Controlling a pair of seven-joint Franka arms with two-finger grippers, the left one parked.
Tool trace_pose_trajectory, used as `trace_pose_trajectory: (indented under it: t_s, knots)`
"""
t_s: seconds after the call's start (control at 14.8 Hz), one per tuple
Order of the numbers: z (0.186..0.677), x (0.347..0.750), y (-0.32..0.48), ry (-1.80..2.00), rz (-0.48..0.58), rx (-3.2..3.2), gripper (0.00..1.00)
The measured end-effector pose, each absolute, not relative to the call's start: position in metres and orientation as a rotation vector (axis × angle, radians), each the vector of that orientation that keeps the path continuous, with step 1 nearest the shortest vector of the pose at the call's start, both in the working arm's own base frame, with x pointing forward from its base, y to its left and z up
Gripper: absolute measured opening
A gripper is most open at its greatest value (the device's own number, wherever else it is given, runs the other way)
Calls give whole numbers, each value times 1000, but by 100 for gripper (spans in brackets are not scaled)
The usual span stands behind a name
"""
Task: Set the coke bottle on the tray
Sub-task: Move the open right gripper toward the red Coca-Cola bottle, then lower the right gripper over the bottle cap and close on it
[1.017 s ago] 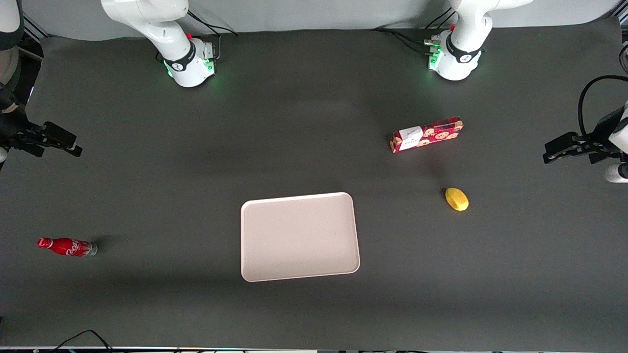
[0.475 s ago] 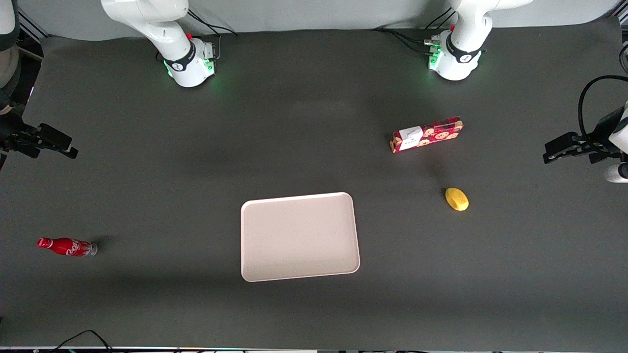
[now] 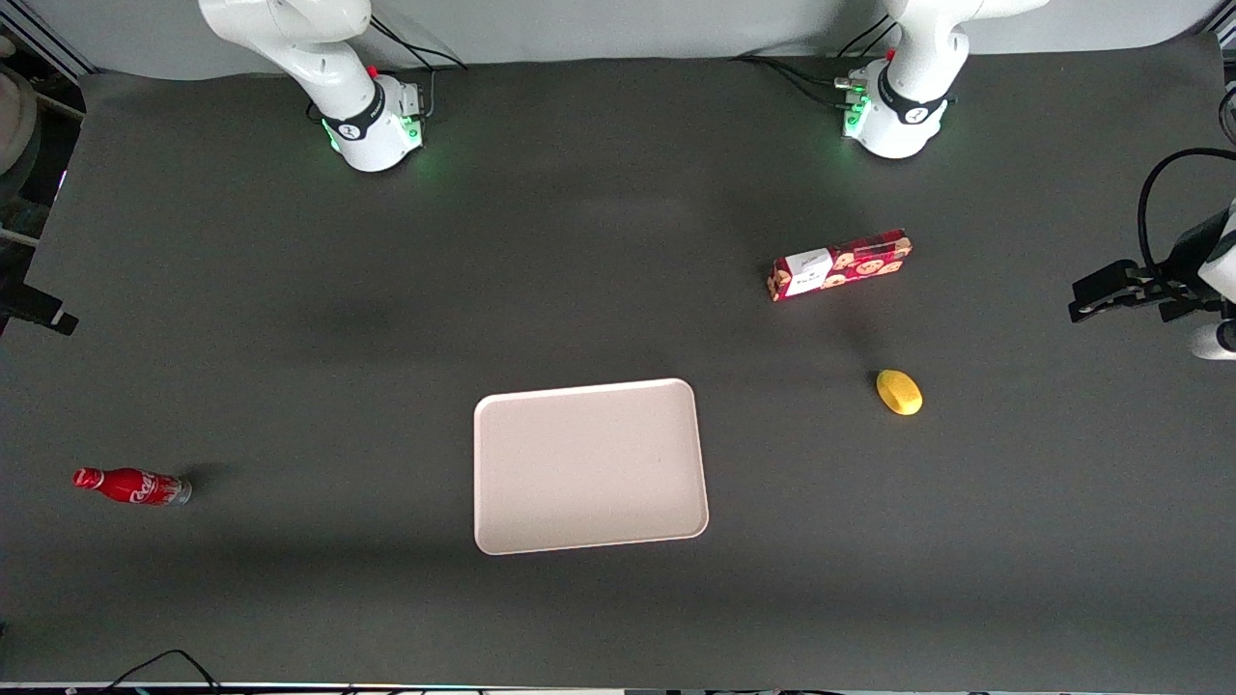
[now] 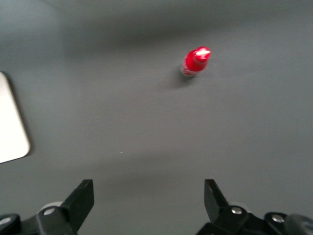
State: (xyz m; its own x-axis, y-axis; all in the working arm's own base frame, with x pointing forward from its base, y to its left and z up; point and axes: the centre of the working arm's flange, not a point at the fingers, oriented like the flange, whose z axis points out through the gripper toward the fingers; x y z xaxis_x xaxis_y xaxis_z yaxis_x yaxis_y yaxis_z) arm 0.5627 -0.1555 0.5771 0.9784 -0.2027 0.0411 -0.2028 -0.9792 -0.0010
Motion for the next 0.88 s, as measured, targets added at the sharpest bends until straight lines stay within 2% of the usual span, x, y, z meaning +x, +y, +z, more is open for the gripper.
trace_pose_trajectory:
  t_s: [0.2, 0.47, 0.88]
  knots:
    - [542, 585, -184, -326, 31, 3087, 100]
    - [481, 619, -203, -347, 43, 3029, 100]
    - [421, 639, -233, -400, 63, 2981, 100]
